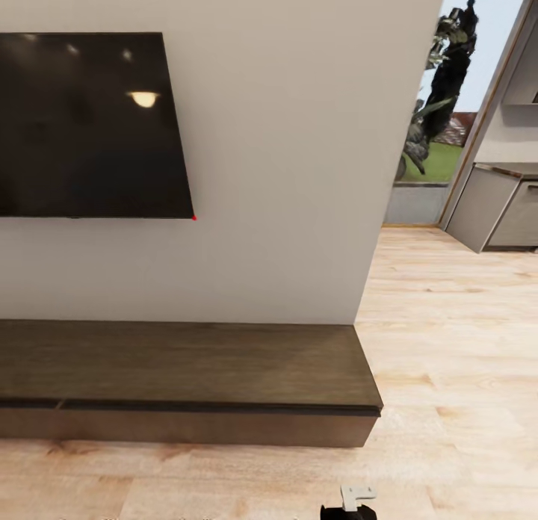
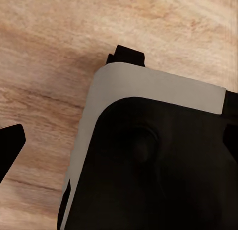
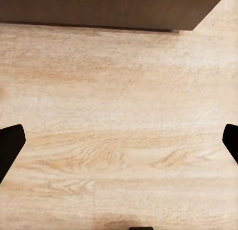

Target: Place each of the two pumpkins and all three candles from the living room inside a cabinet in the living room (use any cabinet), then make sure every cabinet is closed, and position the cauldron so it is next to a table in the living room.

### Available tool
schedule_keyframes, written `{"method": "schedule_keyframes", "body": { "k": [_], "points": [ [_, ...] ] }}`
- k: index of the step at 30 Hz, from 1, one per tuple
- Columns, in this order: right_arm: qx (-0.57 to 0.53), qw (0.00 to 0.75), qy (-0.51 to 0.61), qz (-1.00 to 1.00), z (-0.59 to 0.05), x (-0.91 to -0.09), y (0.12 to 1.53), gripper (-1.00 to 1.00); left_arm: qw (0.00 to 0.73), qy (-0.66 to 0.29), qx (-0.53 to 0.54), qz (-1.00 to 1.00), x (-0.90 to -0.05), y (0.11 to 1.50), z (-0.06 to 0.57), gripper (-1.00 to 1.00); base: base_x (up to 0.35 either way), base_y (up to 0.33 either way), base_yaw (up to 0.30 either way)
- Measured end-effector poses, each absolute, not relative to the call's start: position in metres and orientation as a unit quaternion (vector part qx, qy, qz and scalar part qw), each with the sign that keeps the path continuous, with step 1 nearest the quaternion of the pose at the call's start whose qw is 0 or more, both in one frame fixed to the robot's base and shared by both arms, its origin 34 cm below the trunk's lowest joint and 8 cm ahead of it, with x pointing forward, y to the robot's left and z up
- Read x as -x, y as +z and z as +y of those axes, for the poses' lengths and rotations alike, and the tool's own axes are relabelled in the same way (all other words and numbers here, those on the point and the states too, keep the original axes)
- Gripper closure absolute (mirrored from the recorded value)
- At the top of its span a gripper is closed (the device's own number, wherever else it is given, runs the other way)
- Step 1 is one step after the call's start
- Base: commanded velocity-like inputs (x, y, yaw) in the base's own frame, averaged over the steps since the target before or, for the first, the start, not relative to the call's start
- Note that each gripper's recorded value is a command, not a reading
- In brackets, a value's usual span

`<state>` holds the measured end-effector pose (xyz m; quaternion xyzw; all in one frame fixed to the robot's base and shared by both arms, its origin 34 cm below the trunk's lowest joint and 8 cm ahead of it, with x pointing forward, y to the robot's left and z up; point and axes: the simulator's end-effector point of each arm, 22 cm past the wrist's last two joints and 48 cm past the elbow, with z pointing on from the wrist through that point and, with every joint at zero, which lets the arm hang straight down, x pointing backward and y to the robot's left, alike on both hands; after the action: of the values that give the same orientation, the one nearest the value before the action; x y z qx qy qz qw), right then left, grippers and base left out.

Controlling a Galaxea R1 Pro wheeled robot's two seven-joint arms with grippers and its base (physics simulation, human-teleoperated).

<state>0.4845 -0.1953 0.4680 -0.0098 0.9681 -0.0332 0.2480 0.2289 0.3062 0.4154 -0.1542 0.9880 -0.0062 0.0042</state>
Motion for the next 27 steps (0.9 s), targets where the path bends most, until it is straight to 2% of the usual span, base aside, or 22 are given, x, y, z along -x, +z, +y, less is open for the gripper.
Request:
{"method": "schedule_keyframes", "body": {
  "k": [6, 27],
  "points": [
    [0.009, 0.247, -0.034, 0.968, -0.1956, -0.484, 0.4679, -1.0, 0.004, -0.006, 0.154, 0.988, -0.2286, 0.4154, 0.3057, -1.0, -0.049, -0.031, 0.204],
    [0.009, 0.245, -0.036, 0.969, -0.1975, -0.4823, 0.4671, -1.0, 0.006, -0.007, 0.162, 0.987, -0.2291, 0.4153, 0.3049, -1.0, -0.001, -0.001, 0.274]
  ]
}}
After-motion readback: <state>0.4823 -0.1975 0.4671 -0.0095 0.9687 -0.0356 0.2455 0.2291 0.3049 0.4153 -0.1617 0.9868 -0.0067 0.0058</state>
